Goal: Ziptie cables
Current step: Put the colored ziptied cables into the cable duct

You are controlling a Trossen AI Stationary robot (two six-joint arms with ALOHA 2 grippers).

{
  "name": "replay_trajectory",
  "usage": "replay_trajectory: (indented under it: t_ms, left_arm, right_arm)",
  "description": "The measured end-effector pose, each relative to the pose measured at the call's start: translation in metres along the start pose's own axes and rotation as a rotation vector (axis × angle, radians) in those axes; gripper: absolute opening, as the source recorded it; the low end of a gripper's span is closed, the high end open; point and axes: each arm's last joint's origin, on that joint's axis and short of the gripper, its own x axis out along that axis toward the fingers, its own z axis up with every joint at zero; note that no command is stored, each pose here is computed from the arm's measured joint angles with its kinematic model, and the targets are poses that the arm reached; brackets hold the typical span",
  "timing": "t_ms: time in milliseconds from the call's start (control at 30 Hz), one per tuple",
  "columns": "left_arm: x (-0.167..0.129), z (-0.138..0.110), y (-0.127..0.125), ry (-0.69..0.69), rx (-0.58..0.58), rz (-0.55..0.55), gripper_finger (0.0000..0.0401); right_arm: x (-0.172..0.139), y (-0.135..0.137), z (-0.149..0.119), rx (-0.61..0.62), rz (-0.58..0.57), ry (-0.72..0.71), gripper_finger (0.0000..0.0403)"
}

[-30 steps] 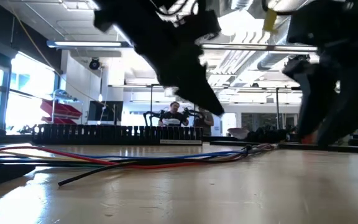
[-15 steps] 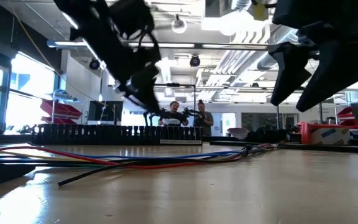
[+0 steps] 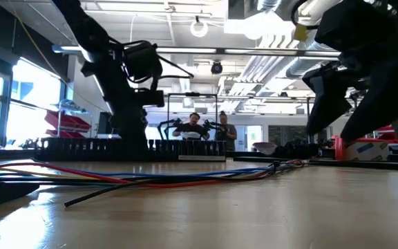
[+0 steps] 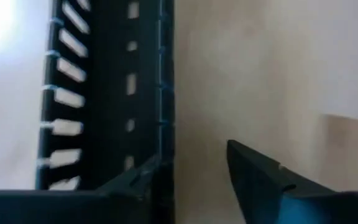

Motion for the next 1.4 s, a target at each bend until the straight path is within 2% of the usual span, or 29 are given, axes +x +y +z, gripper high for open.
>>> replay_trajectory:
  t_ms: [100,233,333,433,533,667,733,933,1067,1200,1267,1333,1400]
  left_arm:
    - [0.0,0.001,-0.016,-0.007,0.035,-0.082,0.0092]
    - [-0.001,0.004,-0.037,-0.023,0.069,-0.123,0.004]
    - [-0.003,0.005,-0.053,-0.028,0.102,-0.14,0.0017]
    - [-0.004,0.006,-0.067,-0.045,0.125,-0.137,0.0008]
    - [-0.006,0.006,-0.076,-0.056,0.148,-0.112,0.0016]
    - [-0.008,0.01,-0.081,-0.08,0.153,-0.105,0.005]
    - [-0.01,0.016,-0.082,-0.102,0.153,-0.107,0.007]
    - [-0.028,0.039,-0.085,-0.125,0.163,-0.127,0.0121]
    - [-0.046,0.059,-0.1,-0.142,0.204,-0.156,0.0132]
    - [-0.064,0.072,-0.128,-0.223,0.303,-0.175,0.0127]
    - [-0.069,0.074,-0.142,-0.268,0.33,-0.126,0.0123]
    - [-0.073,0.073,-0.153,-0.322,0.294,-0.025,0.0119]
    - [-0.074,0.072,-0.161,-0.375,0.205,0.055,0.0118]
  right_arm:
    - [0.001,-0.009,0.004,-0.045,0.006,0.026,0.0249]
    - [-0.002,-0.026,0.018,-0.121,-0.007,0.087,0.0249]
    - [-0.009,-0.041,0.03,-0.207,-0.029,0.163,0.0249]
    - [-0.014,-0.058,0.03,-0.29,-0.041,0.27,0.0249]
    - [-0.011,-0.079,0.02,-0.309,-0.048,0.353,0.0249]
    - [-0.002,-0.105,0.001,-0.253,-0.048,0.382,0.0241]
    - [0.002,-0.116,-0.007,-0.226,-0.066,0.366,0.0233]
    - [0.013,-0.135,-0.031,-0.198,0.002,0.418,0.0195]
    - [0.024,-0.139,-0.04,-0.18,0.041,0.459,0.0155]
    - [0.028,-0.137,-0.043,-0.106,0.056,0.485,0.0075]
    - [0.026,-0.133,-0.041,-0.052,0.039,0.483,0.0025]
    - [0.02,-0.125,-0.037,-0.015,0.014,0.472,0.0014]
    - [0.01,-0.113,-0.03,0.002,-0.002,0.477,0.0014]
